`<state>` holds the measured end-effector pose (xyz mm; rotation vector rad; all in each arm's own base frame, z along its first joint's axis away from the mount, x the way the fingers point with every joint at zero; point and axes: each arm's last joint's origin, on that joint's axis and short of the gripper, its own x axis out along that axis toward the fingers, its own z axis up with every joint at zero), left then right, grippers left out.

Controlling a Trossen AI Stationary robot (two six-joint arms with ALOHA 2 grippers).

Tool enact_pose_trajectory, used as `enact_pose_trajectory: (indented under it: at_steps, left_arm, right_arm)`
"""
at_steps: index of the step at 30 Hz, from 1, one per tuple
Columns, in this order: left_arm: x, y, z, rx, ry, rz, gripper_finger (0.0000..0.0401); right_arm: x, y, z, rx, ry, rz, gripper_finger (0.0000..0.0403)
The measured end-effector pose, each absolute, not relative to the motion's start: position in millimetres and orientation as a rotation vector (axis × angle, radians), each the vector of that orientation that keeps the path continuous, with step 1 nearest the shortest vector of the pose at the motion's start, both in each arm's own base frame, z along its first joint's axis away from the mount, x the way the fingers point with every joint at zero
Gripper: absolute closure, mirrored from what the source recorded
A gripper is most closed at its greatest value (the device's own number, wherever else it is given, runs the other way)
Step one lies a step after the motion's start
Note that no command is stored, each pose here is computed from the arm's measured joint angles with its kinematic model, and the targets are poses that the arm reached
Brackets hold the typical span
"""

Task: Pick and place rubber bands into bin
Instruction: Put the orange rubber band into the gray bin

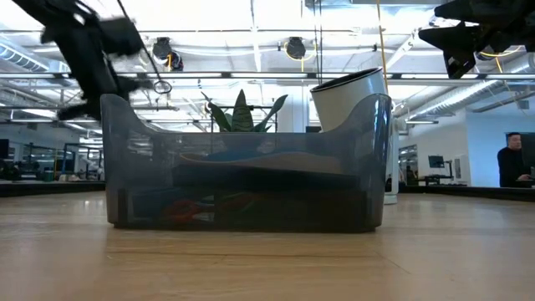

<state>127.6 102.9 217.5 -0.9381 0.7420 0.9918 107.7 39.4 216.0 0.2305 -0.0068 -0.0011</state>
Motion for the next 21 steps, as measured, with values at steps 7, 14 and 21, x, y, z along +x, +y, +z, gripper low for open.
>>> enact_pose_trajectory:
  at_steps: [7, 14, 21]
  left_arm:
    - [116.0, 79.4, 280.6, -0.794, 0.22, 0.587, 0.04]
    - [101.9, 51.2, 340.9, -0.547, -0.224, 0.108, 0.04]
    - [98.5, 36.1, 373.1, -0.438, -0.367, -0.11, 0.04]
  right_arm:
    - [107.6, 39.4, 217.6, 0.235, -0.022, 0.001, 0.0227]
    - [107.6, 39.3, 218.7, 0.236, -0.032, 0.0, 0.0231]
    - [107.3, 39.1, 223.9, 0.211, -0.082, 0.003, 0.0227]
